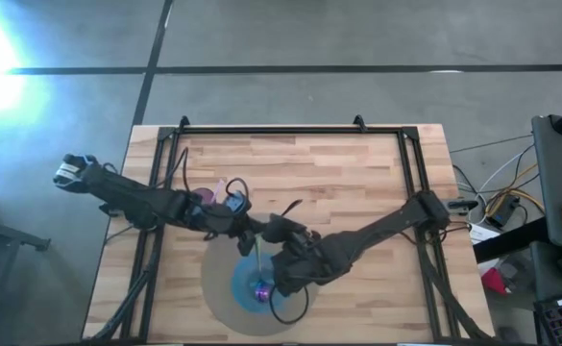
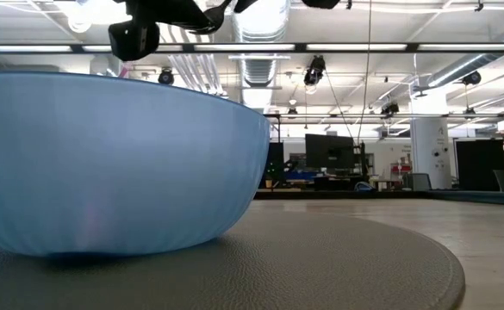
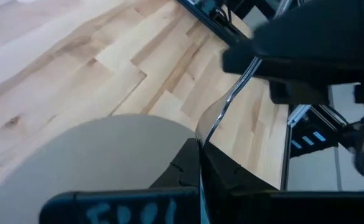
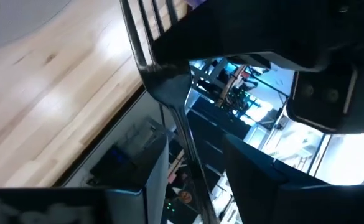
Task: Pick & Place Utensil
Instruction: Put the silver fork into the blue bowl
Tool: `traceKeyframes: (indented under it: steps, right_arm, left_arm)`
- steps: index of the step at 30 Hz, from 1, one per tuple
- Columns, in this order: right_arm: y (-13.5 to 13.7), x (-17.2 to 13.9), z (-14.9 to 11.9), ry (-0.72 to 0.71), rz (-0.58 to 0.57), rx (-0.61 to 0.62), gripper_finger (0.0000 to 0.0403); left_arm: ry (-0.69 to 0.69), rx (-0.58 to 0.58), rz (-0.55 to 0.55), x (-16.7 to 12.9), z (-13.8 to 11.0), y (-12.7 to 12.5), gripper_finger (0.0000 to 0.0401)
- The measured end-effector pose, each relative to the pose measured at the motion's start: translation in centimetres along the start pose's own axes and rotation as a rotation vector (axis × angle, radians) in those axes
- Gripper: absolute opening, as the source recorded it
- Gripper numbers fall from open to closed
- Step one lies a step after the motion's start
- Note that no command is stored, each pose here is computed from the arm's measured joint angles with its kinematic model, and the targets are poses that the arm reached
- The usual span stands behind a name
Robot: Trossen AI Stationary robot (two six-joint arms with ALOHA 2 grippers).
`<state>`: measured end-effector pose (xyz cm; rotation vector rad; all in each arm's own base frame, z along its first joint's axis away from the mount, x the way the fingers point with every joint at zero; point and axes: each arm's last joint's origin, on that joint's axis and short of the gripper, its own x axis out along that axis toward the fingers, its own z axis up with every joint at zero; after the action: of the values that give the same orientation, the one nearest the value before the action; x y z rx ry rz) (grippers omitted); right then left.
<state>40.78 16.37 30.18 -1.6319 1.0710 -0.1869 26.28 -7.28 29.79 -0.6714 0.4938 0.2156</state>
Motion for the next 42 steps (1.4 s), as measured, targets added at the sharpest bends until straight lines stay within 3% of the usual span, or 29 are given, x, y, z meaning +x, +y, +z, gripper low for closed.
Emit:
traceKeyframes:
  steps: [7,22,28,34,42]
  right_arm:
    - [-1.3,-2.1,-1.6,-0.035,-0.028,0.11,0.0157]
    - [-3.4,-8.1,-8.7,-0.122,-0.032,0.627,0.0155]
    - [-2.9,-9.2,-10.6,-0.113,0.013,0.757,0.0147]
    - [-1.9,-9.6,-12.3,-0.117,0.184,0.892,0.0144]
    - [0.5,-9.1,-13.3,-0.055,0.213,0.982,0.0152]
  left_arm:
    - [-0.028,0.006,0.014,-0.4,0.5,0.2,0.0]
    - [-0.03,0.063,0.033,-0.6,1.6,1.3,0.0]
    - [-0.022,0.085,0.012,-0.9,2.0,1.5,0.0]
    - [-0.003,0.149,-0.033,-1.3,2.1,1.4,0.0]
    - [-0.002,0.243,-0.073,-1.5,2.2,1.2,0.0]
